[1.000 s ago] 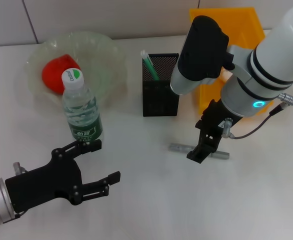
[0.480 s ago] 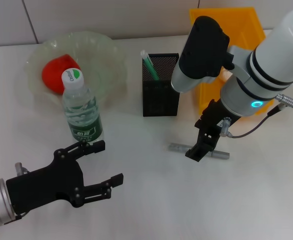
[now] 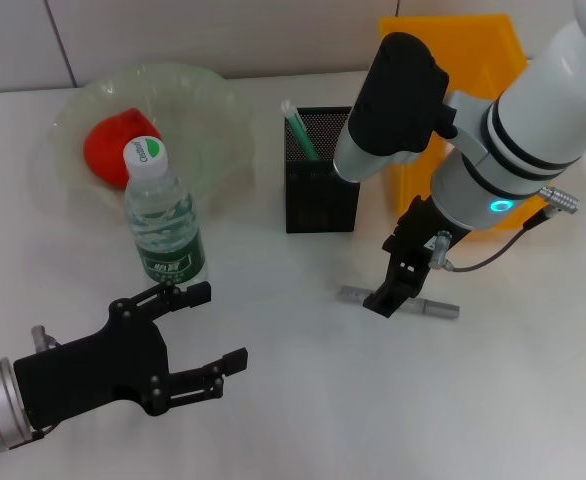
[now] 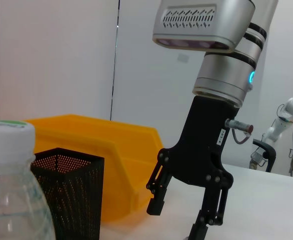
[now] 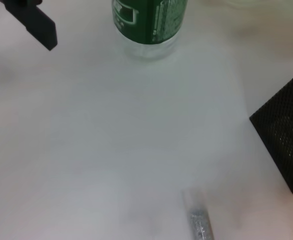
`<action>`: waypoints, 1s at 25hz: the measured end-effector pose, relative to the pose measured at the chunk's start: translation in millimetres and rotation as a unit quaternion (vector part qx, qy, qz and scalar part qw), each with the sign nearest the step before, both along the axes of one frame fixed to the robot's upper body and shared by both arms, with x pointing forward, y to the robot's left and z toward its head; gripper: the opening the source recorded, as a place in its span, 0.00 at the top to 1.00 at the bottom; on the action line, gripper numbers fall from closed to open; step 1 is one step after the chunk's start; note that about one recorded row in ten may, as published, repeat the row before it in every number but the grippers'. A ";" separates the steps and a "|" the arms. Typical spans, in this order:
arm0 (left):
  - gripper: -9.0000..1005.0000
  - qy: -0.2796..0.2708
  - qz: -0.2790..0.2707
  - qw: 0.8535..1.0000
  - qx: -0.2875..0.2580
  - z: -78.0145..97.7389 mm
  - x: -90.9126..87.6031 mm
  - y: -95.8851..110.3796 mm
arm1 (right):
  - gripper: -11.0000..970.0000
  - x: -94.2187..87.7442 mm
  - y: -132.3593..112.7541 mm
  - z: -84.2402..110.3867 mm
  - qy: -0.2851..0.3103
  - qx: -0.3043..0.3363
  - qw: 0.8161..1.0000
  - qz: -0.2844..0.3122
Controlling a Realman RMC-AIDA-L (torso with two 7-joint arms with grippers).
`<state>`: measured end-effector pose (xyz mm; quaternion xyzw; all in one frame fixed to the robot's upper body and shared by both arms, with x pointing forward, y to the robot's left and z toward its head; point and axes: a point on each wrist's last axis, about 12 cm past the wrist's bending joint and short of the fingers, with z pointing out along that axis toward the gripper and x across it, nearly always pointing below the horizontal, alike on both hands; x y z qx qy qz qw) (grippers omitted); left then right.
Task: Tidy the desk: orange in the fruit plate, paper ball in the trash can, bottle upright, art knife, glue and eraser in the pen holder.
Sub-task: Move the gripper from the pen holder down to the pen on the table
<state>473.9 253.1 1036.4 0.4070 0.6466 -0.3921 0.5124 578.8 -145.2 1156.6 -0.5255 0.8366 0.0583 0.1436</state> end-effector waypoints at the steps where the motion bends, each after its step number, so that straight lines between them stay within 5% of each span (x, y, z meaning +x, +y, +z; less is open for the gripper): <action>1: 0.14 0.000 0.000 1.000 0.000 0.0 0.0 0.0 | 0.18 0.1 0.6 0.0 -0.001 0.000 1.000 0.001; 11: 0.14 0.000 0.001 1.000 -0.001 -0.4 0.0 -1.1 | 0.20 4.9 5.6 -7.3 0.007 -0.017 0.999 0.035; 16: 0.14 0.000 0.001 1.000 -0.001 -0.2 0.2 -1.6 | 0.37 6.4 8.5 -8.0 0.007 -0.014 0.999 0.043; 25: 0.14 -0.001 0.002 1.000 -0.001 0.2 0.8 -0.9 | 0.43 5.8 12.5 -12.3 0.005 -0.021 0.998 0.055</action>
